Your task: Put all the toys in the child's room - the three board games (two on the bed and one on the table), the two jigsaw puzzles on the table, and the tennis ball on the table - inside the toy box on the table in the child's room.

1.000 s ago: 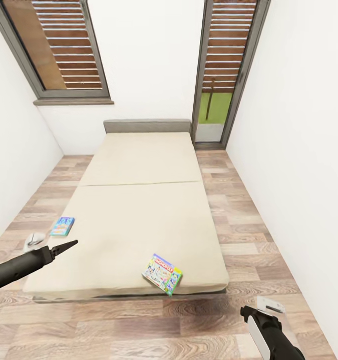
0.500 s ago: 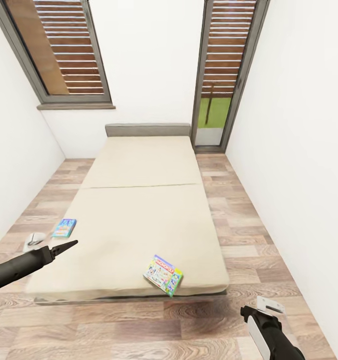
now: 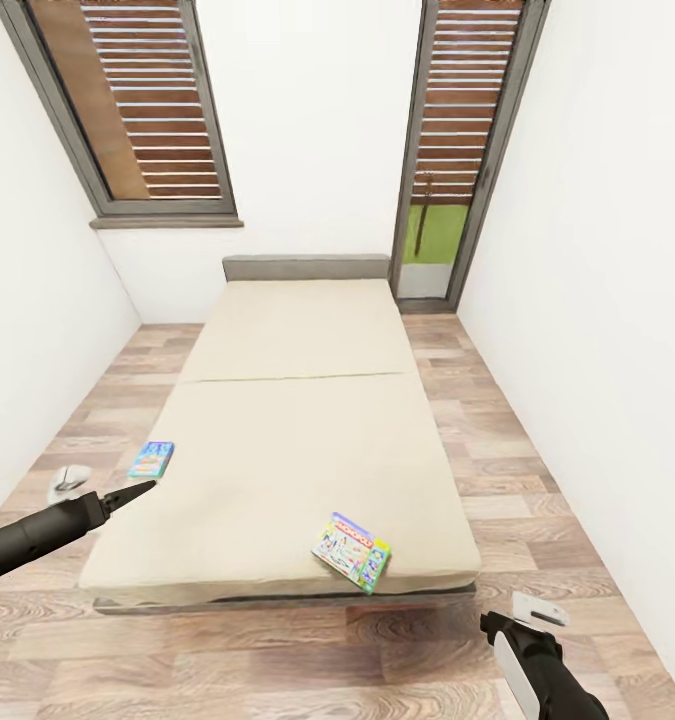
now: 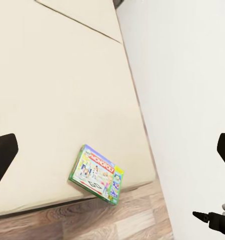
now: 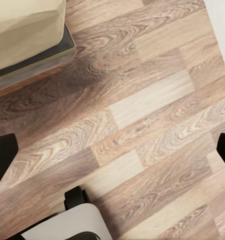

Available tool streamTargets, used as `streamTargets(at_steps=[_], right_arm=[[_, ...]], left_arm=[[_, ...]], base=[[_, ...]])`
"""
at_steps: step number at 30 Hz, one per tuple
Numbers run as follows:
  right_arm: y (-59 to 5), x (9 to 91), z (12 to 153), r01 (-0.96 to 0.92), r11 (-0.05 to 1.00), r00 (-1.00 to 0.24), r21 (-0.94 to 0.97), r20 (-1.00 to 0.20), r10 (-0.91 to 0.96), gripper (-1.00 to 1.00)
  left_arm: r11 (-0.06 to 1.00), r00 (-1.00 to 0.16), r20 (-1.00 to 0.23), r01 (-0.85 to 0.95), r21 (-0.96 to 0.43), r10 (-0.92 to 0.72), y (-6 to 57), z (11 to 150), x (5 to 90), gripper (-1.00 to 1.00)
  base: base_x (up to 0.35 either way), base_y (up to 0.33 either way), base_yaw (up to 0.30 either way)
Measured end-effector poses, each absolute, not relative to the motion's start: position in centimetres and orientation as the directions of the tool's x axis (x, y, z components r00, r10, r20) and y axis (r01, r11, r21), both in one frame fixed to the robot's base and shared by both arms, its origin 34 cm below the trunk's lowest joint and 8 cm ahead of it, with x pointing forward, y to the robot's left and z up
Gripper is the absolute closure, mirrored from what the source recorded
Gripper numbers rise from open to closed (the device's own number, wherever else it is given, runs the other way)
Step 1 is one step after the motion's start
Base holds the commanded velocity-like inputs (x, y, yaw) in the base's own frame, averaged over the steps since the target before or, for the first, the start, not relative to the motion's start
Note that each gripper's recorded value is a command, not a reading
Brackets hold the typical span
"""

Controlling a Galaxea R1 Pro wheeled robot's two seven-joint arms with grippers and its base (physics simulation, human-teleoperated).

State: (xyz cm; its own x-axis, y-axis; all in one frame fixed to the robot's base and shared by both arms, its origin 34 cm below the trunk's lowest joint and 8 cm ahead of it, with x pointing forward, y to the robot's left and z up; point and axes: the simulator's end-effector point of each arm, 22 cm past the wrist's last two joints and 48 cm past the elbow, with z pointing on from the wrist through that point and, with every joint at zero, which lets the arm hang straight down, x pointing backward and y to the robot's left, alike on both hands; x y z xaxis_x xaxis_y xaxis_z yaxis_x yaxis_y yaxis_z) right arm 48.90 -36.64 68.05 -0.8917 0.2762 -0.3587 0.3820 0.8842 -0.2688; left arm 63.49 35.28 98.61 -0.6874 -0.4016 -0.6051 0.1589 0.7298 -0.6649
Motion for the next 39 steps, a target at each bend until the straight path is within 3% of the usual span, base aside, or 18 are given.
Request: streamTargets(at_steps=[39], right_arm=[[-36.7,50.9,70.6,0.399,0.883,-0.867,-0.245,-0.415,0.277,-1.00]], left_arm=[[0.731,-0.647,-0.648,0.200,-0.652,-0.401,35.3,101.9,63.5,-1.00]], base=[[-0.005,0.014,0.000]])
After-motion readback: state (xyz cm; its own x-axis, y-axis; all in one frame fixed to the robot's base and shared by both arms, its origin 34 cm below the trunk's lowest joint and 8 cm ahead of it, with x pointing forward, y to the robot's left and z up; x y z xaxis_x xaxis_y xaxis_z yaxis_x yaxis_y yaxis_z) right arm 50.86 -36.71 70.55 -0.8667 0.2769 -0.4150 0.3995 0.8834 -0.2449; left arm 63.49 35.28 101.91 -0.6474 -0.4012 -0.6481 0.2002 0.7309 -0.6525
